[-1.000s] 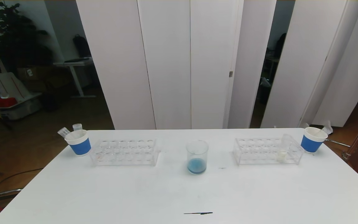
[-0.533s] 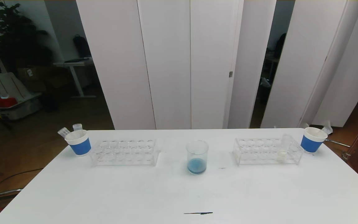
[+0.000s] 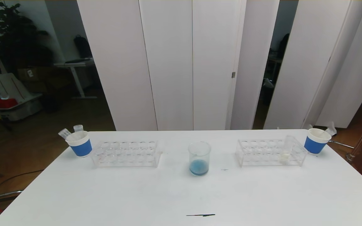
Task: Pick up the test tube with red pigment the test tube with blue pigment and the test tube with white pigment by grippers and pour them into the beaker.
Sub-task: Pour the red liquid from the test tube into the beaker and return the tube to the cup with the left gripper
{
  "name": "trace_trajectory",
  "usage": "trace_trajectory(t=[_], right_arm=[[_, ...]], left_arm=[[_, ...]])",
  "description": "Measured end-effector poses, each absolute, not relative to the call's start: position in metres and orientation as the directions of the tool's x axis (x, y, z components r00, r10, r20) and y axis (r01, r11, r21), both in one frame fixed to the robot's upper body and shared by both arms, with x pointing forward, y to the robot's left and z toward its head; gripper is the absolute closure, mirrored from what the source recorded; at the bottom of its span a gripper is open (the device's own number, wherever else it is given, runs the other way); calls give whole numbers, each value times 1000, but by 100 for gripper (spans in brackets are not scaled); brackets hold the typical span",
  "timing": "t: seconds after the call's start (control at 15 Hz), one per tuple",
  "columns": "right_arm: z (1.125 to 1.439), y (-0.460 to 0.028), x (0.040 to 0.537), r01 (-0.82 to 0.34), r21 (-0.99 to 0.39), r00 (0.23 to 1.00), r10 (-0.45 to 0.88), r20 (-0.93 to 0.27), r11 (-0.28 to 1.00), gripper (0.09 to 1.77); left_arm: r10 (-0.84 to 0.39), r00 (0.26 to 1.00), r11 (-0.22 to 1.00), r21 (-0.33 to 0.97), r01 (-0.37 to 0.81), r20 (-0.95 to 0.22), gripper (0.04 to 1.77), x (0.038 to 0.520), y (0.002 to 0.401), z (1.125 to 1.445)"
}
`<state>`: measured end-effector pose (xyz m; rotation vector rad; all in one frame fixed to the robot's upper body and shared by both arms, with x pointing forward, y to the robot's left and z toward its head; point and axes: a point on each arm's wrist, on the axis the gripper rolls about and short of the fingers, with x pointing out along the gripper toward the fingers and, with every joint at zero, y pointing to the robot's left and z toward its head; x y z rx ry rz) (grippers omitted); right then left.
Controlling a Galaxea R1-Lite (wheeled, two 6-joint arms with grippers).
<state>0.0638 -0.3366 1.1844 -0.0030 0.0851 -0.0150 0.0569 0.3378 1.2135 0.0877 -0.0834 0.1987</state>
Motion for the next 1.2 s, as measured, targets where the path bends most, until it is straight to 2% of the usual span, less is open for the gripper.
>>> trace_trajectory(t=[0.07, 0.4, 0.53, 0.6, 0.67, 1.2], right_arm=[[1184, -337, 64, 15, -4, 996, -15, -85, 1000, 11], [1184, -337, 64, 14, -3, 996, -15, -85, 1000, 11], [1184, -337, 64, 14, -4, 996, -15, -85, 1000, 11], [1184, -337, 64, 15, -3, 996, -15, -85, 1000, 11], [1184, -337, 64, 15, -4, 996, -15, -85, 1000, 11], [1184, -337, 64, 15, -4, 996, -16, -85, 1000, 11]], left_arm=[[158, 980, 983, 72, -167, 120, 7, 61, 337, 1209], [123, 989, 990, 57, -128, 87, 7, 66, 336, 1196], [25, 997, 998, 50, -29, 77, 7, 67, 334, 1194], [5, 999, 999, 37, -6, 36, 7, 68, 334, 1188], [1, 1000, 1000, 25, -1, -3, 7, 68, 333, 1183], [-1, 1000, 1000, 6, 1, -5, 7, 69, 333, 1182]])
